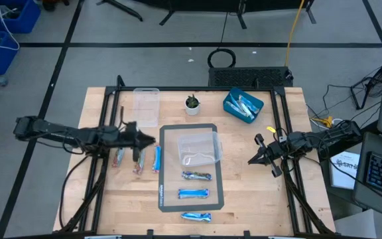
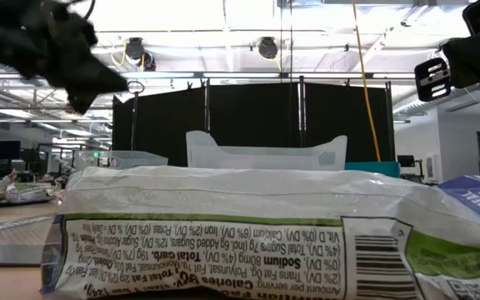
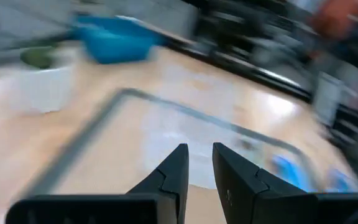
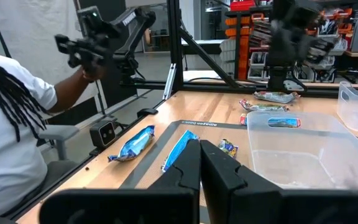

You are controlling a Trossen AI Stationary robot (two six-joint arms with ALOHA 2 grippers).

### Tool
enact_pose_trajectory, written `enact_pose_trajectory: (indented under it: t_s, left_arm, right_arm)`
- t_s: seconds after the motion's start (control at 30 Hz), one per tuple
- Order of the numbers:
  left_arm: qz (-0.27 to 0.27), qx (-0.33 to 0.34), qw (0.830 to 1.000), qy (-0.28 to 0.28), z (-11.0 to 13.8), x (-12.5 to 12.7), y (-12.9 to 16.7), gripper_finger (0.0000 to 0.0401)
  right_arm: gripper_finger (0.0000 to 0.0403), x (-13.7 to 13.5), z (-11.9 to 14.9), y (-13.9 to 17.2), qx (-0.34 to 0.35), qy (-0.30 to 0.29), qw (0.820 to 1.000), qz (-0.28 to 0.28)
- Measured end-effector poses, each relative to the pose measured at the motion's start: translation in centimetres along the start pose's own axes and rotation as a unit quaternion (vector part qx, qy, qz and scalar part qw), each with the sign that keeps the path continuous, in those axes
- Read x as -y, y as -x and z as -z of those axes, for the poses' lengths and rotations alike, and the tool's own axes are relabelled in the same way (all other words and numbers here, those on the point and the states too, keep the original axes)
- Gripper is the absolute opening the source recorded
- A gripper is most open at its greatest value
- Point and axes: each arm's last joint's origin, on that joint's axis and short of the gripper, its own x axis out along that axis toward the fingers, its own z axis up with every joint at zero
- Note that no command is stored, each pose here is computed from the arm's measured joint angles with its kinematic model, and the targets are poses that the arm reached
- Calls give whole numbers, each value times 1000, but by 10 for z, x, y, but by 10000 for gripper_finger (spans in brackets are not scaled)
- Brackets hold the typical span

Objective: Pick and place Granola Bars by type
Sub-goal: Put the snack into the center bin

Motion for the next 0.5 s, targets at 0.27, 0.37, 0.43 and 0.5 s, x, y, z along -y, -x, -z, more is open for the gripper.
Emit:
enact_pose_trajectory:
  t_s: [0.27,0.37,0.43,0.5]
  left_arm:
    - [138,-78,970,-187,-29,67,-38,79]
    - [104,-126,967,-195,-32,84,-64,79]
    - [91,-155,965,-191,-33,93,-84,81]
    - [82,-195,956,-204,-28,102,-104,89]
  right_arm:
    - [0,0,0,0,0,0,1000,0]
    - [0,0,0,0,0,0,1000,0]
    - [0,0,0,0,0,0,1000,0]
    - [0,0,0,0,0,0,1000,0]
